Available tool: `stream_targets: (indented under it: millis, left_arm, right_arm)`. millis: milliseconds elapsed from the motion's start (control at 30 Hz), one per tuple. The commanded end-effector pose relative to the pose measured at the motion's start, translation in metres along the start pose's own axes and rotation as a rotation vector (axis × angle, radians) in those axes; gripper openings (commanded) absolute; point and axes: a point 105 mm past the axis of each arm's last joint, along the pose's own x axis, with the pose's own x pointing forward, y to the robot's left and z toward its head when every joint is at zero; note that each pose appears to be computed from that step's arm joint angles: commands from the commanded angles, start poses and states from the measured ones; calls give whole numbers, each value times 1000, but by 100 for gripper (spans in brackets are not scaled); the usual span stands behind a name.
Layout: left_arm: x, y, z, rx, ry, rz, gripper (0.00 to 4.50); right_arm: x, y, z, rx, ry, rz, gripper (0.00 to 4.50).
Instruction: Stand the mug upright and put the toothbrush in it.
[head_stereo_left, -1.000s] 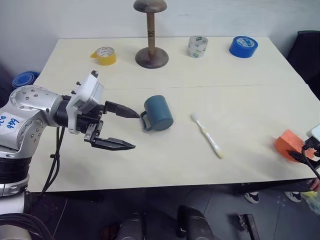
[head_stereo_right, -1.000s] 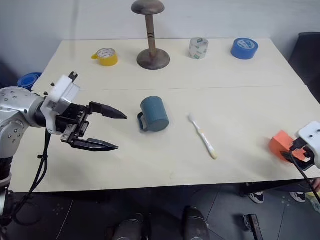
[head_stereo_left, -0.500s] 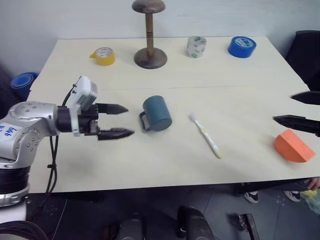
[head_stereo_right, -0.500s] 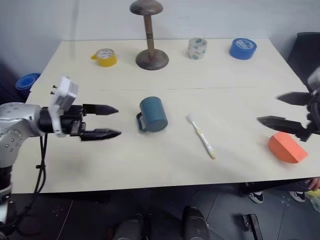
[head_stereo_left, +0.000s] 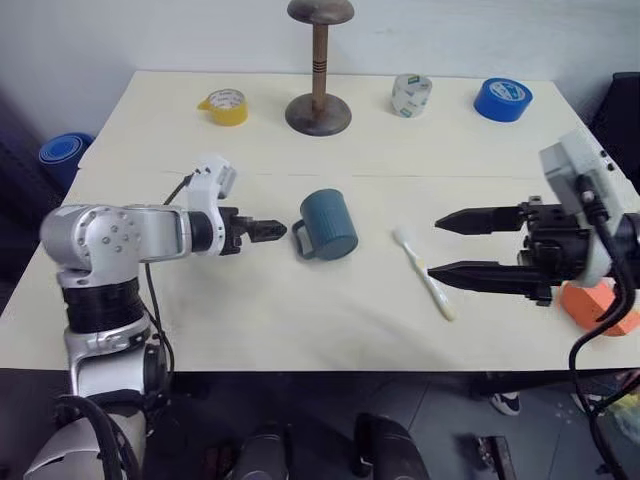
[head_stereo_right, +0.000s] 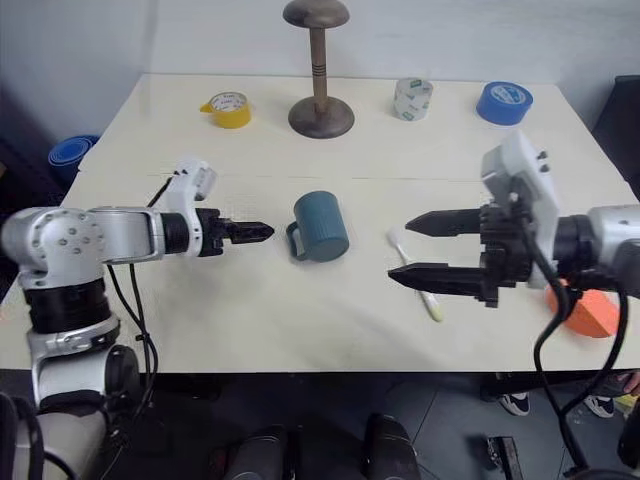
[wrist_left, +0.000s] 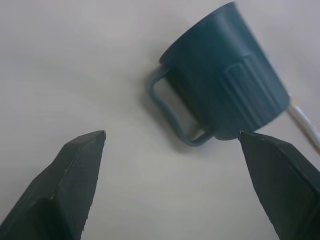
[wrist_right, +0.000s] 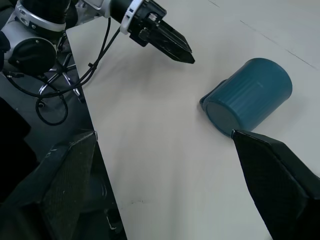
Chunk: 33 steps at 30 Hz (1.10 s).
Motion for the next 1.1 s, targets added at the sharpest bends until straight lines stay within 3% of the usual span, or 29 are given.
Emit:
stream_targets:
  millis: [33, 233, 467, 1000, 1100]
  left_arm:
    - [4, -8, 16, -40, -12, 1, 450]
    - [24, -17, 20, -142, 96, -15, 450]
    - [37, -20, 13, -133, 222, 45, 450]
    - [65, -22, 11, -77, 296, 157, 450]
    - [70, -20, 7, -72, 304, 165, 394]
  right_arm:
    - [-2, -3, 7, -54, -28, -32, 446]
    - [3, 1, 2, -69, -39, -41, 446]
    - [2, -3, 4, -74, -93, -100, 446]
    - [3, 0, 1, -85, -107, -155, 446]
    - [3, 0, 1, -90, -108, -163, 450]
